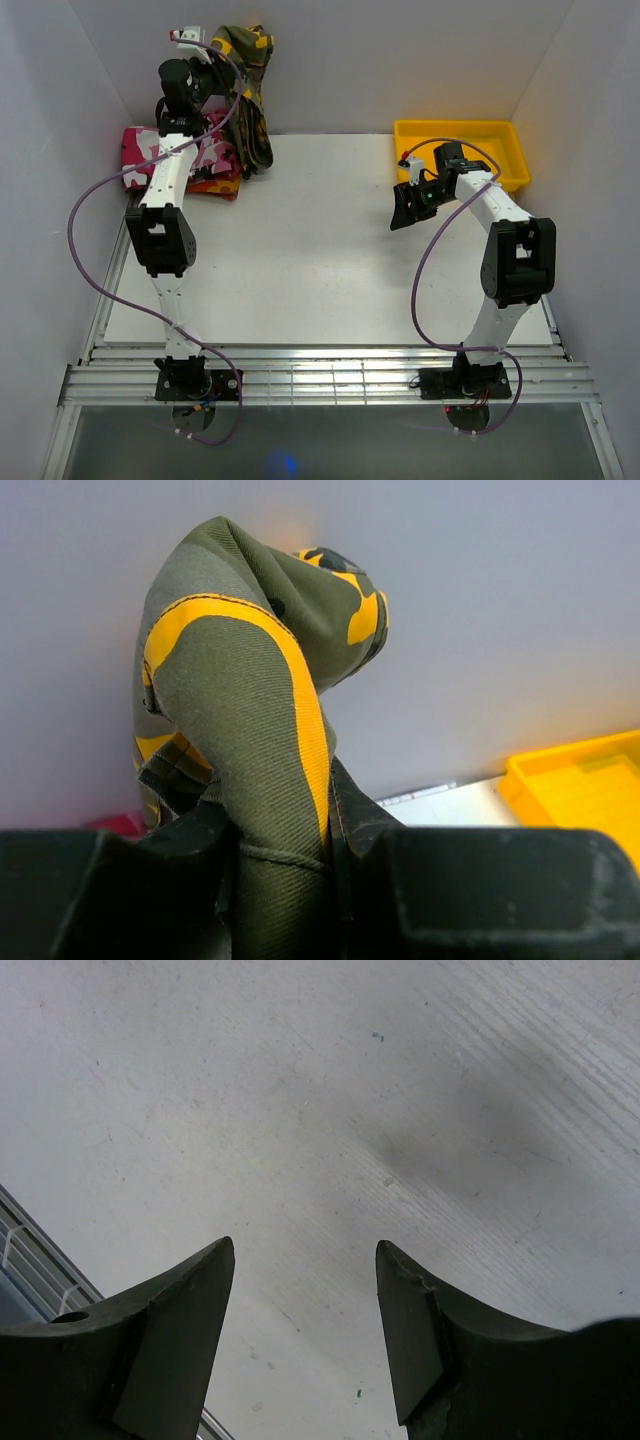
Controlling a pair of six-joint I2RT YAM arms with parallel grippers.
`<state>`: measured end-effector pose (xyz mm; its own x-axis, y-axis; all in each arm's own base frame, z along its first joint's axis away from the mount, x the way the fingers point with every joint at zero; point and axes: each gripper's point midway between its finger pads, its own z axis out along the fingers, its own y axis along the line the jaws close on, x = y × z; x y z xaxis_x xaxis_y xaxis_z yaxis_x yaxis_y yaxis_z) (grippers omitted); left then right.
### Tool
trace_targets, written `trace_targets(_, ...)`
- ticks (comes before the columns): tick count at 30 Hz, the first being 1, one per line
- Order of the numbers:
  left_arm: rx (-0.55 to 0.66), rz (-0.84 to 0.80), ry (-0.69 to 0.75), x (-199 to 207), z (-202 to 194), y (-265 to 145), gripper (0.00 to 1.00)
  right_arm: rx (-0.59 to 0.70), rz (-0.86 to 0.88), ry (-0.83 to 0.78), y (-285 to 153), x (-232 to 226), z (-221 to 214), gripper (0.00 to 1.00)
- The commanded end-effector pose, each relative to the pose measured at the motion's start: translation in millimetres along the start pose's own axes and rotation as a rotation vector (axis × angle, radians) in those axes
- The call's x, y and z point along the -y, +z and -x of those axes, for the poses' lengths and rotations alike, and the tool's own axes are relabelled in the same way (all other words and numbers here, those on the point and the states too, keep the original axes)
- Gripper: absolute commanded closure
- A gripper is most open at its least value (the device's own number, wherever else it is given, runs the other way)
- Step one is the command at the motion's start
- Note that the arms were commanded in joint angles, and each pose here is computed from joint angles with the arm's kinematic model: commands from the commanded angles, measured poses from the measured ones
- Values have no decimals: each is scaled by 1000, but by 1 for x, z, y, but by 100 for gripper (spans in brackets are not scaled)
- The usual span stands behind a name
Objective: Fold and stack the trousers
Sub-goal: Neatly place the folded trousers to the corner
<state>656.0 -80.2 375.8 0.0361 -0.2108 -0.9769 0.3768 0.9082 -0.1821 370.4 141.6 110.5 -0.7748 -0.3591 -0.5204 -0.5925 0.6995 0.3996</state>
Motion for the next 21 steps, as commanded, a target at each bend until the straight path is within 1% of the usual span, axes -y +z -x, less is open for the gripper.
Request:
trace_targets(1, 302, -26, 131, 25, 119, -11, 100, 4, 23, -12, -2, -5, 1, 36)
trace_targets(6, 354, 42, 142, 6, 136, -14, 100, -6, 20, -15, -2, -5, -2, 36)
trace_targets(7, 360, 35, 138, 8, 138, -14, 100, -8, 19, -14, -2, -5, -3, 36)
trace_targets(8, 369, 68, 133, -16, 144, -22, 100, -8, 21, -14, -2, -5, -3, 36)
trace_targets(10, 368, 82, 127, -26, 145, -26, 100, -12, 24, -12, -1, -5, -4, 36)
trace_targets(13, 354, 122, 116, -53, 143, -37, 100, -16, 27, -10, 1, -4, -5, 36)
trace_targets(14, 349, 154, 110, -72, 143, -44, 100, -18, 29, -8, 1, -4, -5, 36)
trace_targets(16, 324, 184, 66, -93, 134, -54, 100, -24, 31, -2, 2, -4, -6, 36)
trace_targets(17, 319, 222, 58, -115, 133, -65, 100, -24, 31, -3, 2, -4, -6, 36)
trace_targets(18, 291, 243, 27, -129, 119, -70, 100, -26, 32, -1, 2, -4, -6, 36)
trace_targets(19, 289, 256, 22, -137, 121, -78, 100, -27, 32, -2, 2, -3, -6, 36)
trace_targets(21, 272, 311, 6, -166, 113, -96, 100, -29, 35, 3, 3, -3, -6, 36)
